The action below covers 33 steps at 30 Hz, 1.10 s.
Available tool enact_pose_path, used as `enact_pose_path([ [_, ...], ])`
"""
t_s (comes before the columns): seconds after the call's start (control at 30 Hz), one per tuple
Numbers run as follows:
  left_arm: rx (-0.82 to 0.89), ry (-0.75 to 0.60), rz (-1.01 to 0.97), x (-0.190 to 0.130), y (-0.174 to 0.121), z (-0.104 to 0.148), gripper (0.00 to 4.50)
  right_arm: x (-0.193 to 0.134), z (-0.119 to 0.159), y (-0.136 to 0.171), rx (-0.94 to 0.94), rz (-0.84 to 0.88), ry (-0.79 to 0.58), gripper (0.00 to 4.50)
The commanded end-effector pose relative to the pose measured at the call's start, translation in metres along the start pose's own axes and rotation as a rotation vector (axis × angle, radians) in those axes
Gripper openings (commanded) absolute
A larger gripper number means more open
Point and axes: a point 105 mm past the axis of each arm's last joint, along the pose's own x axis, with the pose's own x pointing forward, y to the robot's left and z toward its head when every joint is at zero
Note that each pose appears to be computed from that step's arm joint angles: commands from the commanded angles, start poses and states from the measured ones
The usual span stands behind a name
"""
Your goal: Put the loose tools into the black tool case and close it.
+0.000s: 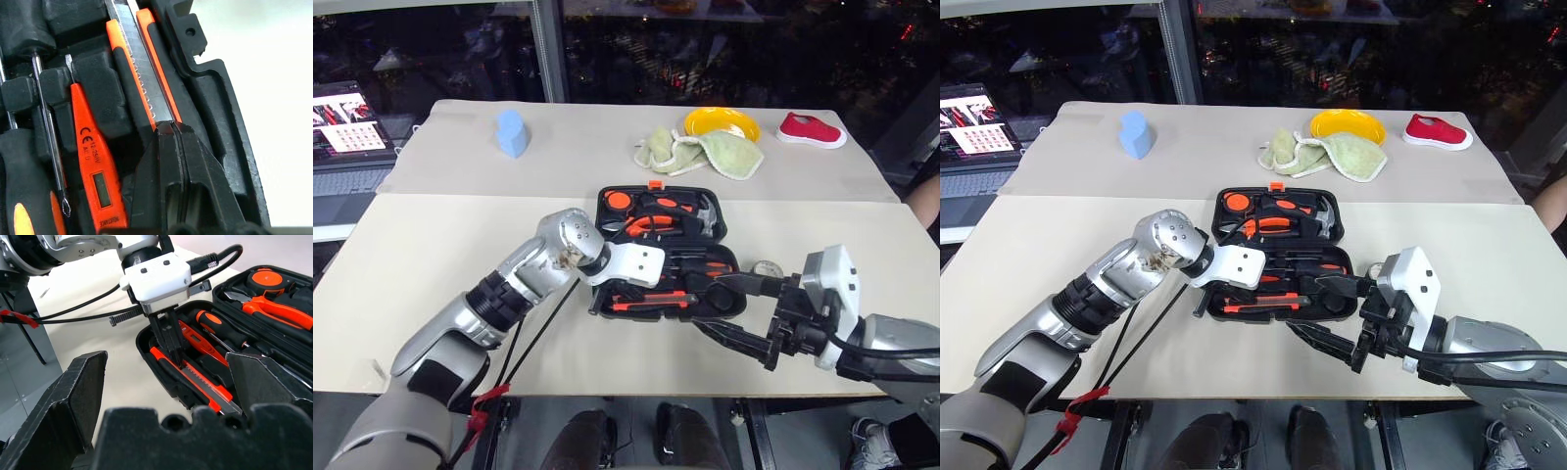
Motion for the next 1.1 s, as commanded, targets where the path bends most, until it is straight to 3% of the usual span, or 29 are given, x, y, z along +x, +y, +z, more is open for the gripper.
enact_pose_path([
  [0.03, -0.05, -0.069, -0.1, 0.006, -0.013, 0.006, 0.04, -0.002, 0.007, 0.008, -0.022, 0.034, -0.012, 4.5],
  [0.2, -0.04, -0.076, -0.081, -0.006, -0.005, 0.006, 0.04, -0.003, 0.01, 0.002, -0.028, 0.023, -0.016, 4.5],
  [0.3, -0.083, -0.196, -0.06, -0.02, 0.003, 0.019, 0.04, -0.003, 0.011, -0.004, -0.034, -0.015, -0.027, 4.5],
  [0.4, -0.162, -0.383, 0.0, -0.043, 0.016, 0.031, 0.74, -0.01, 0.009, -0.016, -0.052, -0.114, -0.029, 4.5],
  [0.47, -0.229, -0.466, 0.042, -0.062, 0.021, 0.026, 1.61, -0.019, 0.002, -0.028, -0.033, -0.211, -0.015, 4.5],
  [0.57, -0.34, -0.615, 0.145, -0.105, 0.019, 0.002, 2.75, -0.059, -0.023, -0.049, 0.046, -0.422, 0.041, 4.5],
  [0.73, -0.411, -0.675, 0.272, -0.133, 0.007, -0.022, 4.43, -0.128, -0.049, -0.055, 0.135, -0.665, 0.072, 4.5],
  [0.9, -0.464, -0.696, 0.249, -0.145, -0.017, -0.025, 4.43, -0.178, -0.065, -0.049, 0.175, -0.789, 0.14, 4.5],
  [1.1, -0.404, -0.629, 0.245, -0.132, -0.026, -0.02, 4.43, -0.178, -0.051, -0.075, 0.094, -0.72, 0.19, 4.5],
])
